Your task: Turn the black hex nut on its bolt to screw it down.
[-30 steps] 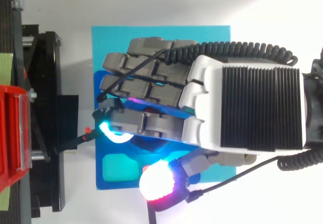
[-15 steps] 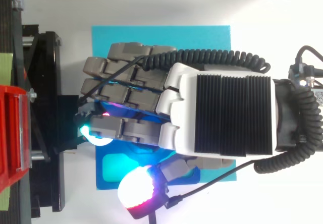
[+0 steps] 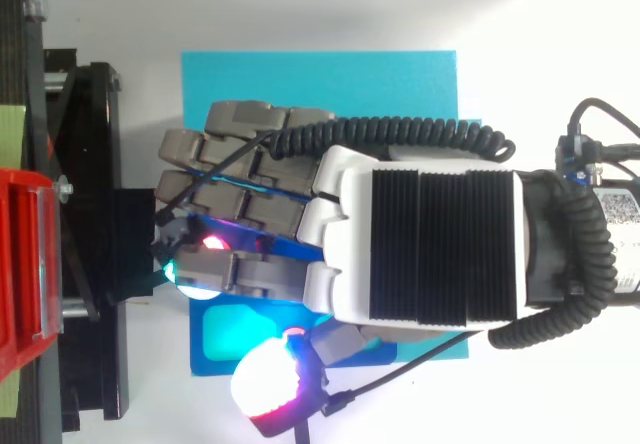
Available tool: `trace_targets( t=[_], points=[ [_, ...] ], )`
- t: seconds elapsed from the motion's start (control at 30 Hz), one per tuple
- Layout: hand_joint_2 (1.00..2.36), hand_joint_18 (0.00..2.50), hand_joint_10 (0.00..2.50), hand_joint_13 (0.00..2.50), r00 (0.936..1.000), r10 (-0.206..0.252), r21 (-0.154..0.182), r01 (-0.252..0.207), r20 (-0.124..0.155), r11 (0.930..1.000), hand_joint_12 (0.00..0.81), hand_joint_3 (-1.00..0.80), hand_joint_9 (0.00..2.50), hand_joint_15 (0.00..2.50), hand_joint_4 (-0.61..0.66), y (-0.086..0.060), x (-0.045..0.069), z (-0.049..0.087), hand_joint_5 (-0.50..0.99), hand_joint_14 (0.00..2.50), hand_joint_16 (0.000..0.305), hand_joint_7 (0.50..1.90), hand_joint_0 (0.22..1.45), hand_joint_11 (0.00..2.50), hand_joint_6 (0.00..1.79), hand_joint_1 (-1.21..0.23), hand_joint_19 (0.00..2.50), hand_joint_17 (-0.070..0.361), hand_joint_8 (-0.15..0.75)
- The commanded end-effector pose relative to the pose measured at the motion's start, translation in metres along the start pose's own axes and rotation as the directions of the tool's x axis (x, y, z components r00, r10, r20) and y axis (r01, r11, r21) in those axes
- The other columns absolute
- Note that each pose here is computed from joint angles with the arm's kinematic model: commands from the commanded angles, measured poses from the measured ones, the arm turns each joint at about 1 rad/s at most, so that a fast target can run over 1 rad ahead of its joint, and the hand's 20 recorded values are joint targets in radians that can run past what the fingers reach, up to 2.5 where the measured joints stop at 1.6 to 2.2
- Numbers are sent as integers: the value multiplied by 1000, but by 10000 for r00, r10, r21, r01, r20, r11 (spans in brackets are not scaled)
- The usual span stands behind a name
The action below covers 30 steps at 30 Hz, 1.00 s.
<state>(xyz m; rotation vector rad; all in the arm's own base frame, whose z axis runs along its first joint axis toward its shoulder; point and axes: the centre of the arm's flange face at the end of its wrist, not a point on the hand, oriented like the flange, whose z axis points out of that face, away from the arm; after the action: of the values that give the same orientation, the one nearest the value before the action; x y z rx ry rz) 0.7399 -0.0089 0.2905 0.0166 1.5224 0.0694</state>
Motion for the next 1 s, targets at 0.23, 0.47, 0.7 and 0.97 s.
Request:
trace_targets(
  t=[0.23, 0.47, 0.7, 0.97],
  points=[
    [1000, 433, 0, 472, 9989, -432, -255, 428, -170, 9988, 314, -500, 552, 0, 127, 0, 13, 1, -50, 0, 56, 1249, 504, 23, 504, -281, 255, 125, 228],
    [1000, 441, 0, 472, 9990, -418, -378, 411, -171, 9984, 313, -500, 553, 0, 127, 0, 16, 2, -50, 0, 56, 1241, 503, 23, 504, -283, 262, 126, 228],
    [1000, 437, 0, 474, 9989, -425, -393, 417, -217, 9984, 314, -500, 555, 0, 113, -2, 16, 1, -42, 0, 56, 1317, 503, 24, 504, -285, 255, 125, 227],
    [1000, 442, 0, 473, 9987, -446, -546, 433, -232, 9976, 313, -500, 554, 0, 104, -7, 16, 1, -36, 0, 56, 1403, 502, 24, 503, -287, 261, 126, 231]
  ],
)
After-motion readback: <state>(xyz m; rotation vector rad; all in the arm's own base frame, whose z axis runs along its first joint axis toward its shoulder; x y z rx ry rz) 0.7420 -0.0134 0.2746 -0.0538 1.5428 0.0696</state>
